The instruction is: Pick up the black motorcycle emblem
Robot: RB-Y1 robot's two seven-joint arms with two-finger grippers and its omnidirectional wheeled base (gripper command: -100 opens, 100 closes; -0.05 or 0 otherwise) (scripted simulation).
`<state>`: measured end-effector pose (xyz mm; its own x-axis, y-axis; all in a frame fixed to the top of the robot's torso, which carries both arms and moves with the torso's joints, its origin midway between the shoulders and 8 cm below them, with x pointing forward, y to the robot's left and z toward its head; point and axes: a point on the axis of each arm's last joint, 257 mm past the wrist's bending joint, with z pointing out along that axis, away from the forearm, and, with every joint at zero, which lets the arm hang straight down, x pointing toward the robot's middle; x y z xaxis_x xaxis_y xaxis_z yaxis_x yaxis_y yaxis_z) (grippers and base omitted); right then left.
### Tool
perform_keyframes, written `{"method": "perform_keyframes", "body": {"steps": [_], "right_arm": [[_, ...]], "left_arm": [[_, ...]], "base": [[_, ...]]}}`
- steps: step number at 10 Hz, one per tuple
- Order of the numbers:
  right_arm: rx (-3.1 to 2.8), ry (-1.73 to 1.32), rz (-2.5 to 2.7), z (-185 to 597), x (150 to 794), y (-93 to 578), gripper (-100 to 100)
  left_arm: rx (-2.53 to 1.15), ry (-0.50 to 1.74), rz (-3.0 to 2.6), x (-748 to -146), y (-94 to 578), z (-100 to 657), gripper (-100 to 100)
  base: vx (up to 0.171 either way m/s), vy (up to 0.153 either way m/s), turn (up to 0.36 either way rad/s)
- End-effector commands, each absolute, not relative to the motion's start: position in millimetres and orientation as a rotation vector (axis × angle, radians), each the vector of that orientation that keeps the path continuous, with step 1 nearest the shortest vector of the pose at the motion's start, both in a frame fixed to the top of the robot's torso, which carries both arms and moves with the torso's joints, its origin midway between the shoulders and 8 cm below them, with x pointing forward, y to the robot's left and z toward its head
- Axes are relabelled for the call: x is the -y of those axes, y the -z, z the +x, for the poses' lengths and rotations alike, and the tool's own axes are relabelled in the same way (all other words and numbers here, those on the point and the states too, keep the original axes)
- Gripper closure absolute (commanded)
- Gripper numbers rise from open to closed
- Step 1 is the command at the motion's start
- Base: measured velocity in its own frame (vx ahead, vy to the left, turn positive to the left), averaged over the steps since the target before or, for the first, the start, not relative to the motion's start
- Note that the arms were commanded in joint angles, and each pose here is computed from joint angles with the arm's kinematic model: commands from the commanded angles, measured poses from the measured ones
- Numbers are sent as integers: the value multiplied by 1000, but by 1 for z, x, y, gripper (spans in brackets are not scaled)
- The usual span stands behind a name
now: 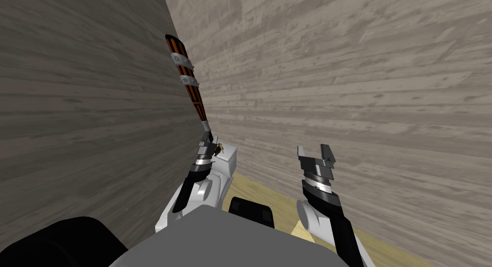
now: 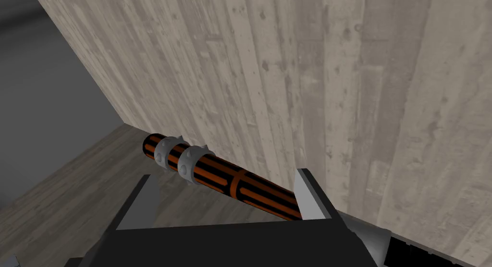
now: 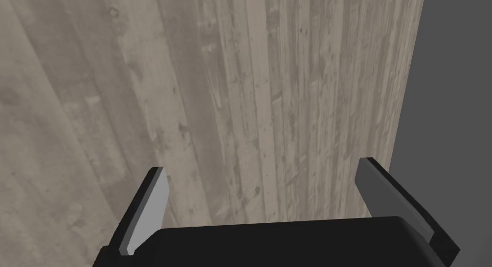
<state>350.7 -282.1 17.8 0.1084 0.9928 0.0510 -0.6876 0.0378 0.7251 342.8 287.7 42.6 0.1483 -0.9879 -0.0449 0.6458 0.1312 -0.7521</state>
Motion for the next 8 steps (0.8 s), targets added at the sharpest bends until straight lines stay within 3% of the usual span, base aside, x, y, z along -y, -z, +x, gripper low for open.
{"method": "perform_keyframes", "body": {"steps": [1, 8], "right_arm": [[-554, -1395, 696, 351, 282, -18, 0], [-554, -1395, 696, 351, 282, -18, 0]], "left_arm": [[-676, 1309, -655, -283, -37, 346, -100], [-942, 1275, -629, -264, 22, 363, -100]], "base": [[-5, 15, -44], [-26, 49, -86]]}}
